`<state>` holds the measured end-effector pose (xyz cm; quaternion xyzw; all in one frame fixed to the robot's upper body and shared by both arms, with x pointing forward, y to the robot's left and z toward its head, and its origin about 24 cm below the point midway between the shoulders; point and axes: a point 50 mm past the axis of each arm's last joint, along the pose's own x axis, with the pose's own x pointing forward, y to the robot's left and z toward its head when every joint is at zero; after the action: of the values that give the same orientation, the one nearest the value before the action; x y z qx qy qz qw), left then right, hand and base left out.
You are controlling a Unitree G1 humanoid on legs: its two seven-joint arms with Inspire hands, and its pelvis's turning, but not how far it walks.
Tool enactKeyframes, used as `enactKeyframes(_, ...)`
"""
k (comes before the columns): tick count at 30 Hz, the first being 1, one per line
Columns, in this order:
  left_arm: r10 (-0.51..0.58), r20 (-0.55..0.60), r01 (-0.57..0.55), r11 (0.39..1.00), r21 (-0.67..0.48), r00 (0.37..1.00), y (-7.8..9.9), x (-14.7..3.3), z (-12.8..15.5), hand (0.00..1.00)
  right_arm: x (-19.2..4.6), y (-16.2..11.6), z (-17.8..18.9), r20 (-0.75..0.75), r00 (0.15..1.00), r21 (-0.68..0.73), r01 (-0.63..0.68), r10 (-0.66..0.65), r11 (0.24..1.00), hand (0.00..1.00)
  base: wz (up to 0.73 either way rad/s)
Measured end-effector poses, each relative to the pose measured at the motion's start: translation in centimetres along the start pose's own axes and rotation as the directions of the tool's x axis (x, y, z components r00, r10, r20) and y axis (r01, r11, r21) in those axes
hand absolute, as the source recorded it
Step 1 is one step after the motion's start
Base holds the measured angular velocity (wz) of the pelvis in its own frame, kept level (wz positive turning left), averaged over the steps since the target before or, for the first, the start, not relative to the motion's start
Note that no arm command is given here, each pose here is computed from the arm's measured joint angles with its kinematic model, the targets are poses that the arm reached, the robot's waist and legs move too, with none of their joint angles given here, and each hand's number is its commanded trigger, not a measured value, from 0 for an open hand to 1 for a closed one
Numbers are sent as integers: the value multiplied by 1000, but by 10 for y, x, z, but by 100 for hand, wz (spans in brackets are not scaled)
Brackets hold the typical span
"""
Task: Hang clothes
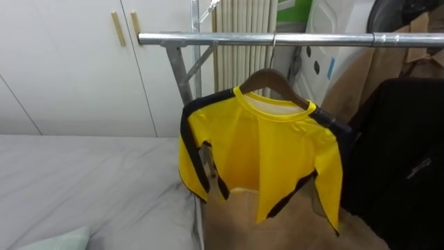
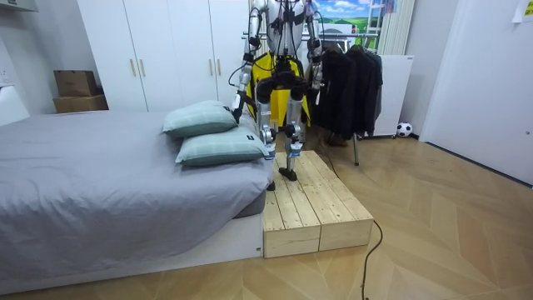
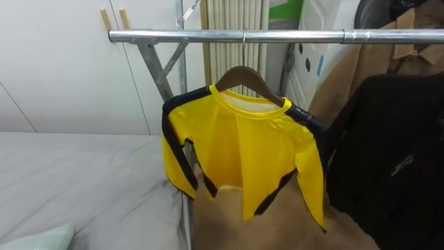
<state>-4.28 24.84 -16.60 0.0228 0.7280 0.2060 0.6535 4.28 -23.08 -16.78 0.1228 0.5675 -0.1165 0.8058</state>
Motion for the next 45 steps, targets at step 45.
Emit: enactKeyframes(45, 34, 28, -33, 999, -30, 999, -12, -1, 1, 0, 0, 9, -7, 13, 999, 50, -44, 44, 998, 0, 2)
